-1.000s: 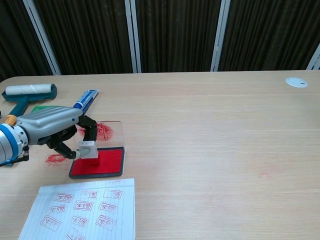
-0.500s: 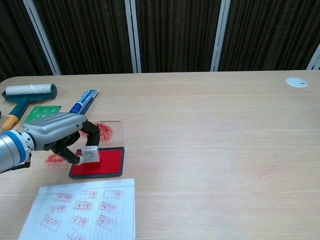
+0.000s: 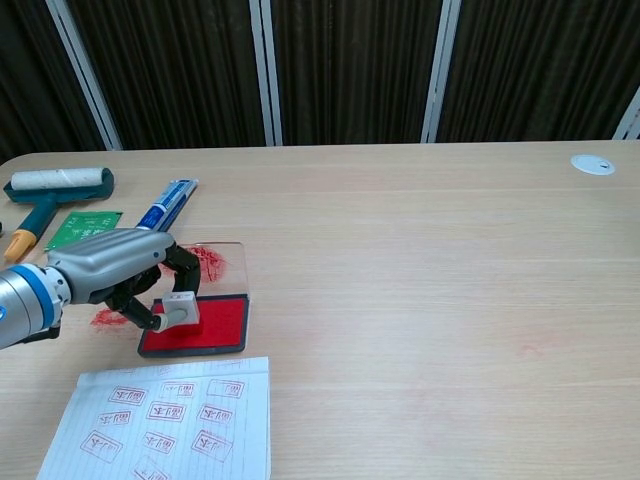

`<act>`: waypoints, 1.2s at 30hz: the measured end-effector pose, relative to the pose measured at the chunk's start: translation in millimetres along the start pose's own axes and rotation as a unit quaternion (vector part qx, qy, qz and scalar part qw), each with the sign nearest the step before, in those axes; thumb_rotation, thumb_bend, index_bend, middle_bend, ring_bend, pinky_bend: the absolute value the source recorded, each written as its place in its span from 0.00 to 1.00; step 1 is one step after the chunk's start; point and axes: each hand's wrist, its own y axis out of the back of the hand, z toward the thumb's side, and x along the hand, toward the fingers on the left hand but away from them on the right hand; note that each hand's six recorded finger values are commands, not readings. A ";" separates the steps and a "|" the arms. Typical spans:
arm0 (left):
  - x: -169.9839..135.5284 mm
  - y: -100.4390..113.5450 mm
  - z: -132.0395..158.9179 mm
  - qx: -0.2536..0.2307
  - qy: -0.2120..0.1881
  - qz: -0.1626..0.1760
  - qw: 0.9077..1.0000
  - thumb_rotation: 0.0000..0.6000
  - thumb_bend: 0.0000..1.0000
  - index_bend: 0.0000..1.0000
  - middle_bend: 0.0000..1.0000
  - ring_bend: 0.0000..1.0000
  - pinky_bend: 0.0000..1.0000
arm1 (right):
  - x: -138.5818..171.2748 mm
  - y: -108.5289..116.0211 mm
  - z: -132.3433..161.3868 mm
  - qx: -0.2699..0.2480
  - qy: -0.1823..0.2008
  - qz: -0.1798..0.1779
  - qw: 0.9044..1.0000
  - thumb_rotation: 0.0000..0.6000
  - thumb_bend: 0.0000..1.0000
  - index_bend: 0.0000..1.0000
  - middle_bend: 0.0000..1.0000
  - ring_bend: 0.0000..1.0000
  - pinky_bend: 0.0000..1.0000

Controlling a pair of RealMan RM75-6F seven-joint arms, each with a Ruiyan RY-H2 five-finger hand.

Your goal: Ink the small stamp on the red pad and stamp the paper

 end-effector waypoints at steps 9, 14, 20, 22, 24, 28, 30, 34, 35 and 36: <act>0.3 -1.5 -2.0 0.001 0.003 -0.001 1.000 1.00 0.59 0.59 0.56 0.84 0.92 | -0.4 -0.5 -0.3 0.001 0.000 0.001 1.000 1.00 0.00 0.00 0.00 0.00 0.00; -1.7 5.8 0.0 -0.007 -0.001 0.009 1.000 1.00 0.59 0.59 0.56 0.84 0.92 | -0.7 -0.7 -0.4 0.001 0.000 0.001 1.000 1.00 0.00 0.00 0.00 0.00 0.00; -7.8 20.5 2.7 -0.019 -0.009 0.025 0.999 1.00 0.59 0.60 0.56 0.84 0.92 | -0.2 0.2 0.0 0.000 0.000 0.000 1.000 1.00 0.00 0.00 0.00 0.00 0.00; -12.2 28.5 3.9 -0.023 -0.015 0.033 0.999 1.00 0.59 0.60 0.56 0.84 0.92 | 0.1 0.5 0.4 0.000 0.001 -0.001 1.000 1.00 0.00 0.00 0.00 0.00 0.00; -17.3 36.2 4.4 -0.024 -0.020 0.040 0.999 1.00 0.59 0.60 0.56 0.84 0.92 | 0.8 0.8 1.2 0.000 0.002 -0.001 1.000 1.00 0.00 0.00 0.00 0.00 0.00; -36.0 51.4 5.9 -0.017 -0.039 0.050 0.998 1.00 0.59 0.60 0.56 0.84 0.92 | 2.2 1.9 2.5 0.000 0.004 -0.003 1.000 1.00 0.00 0.00 0.00 0.00 0.00; -44.4 53.7 6.7 -0.010 -0.047 0.051 0.998 1.00 0.59 0.60 0.56 0.84 0.92 | 2.7 2.8 3.1 -0.001 0.005 -0.004 1.000 1.00 0.00 0.00 0.00 0.00 0.00; -63.1 49.3 13.1 0.001 -0.072 0.046 0.996 1.00 0.59 0.60 0.56 0.84 0.92 | 4.0 4.4 4.7 -0.001 0.007 -0.007 1.000 1.00 0.00 0.00 0.00 0.00 0.00; -65.7 48.2 14.0 0.003 -0.076 0.045 0.996 1.00 0.59 0.60 0.56 0.84 0.92 | 4.4 4.5 4.9 -0.001 0.007 -0.007 1.000 1.00 0.00 0.00 0.00 0.00 0.00; -69.7 46.3 15.5 0.006 -0.082 0.042 0.996 1.00 0.59 0.60 0.56 0.84 0.92 | 4.5 4.6 5.0 0.000 0.008 -0.007 1.000 1.00 0.00 0.00 0.00 0.00 0.00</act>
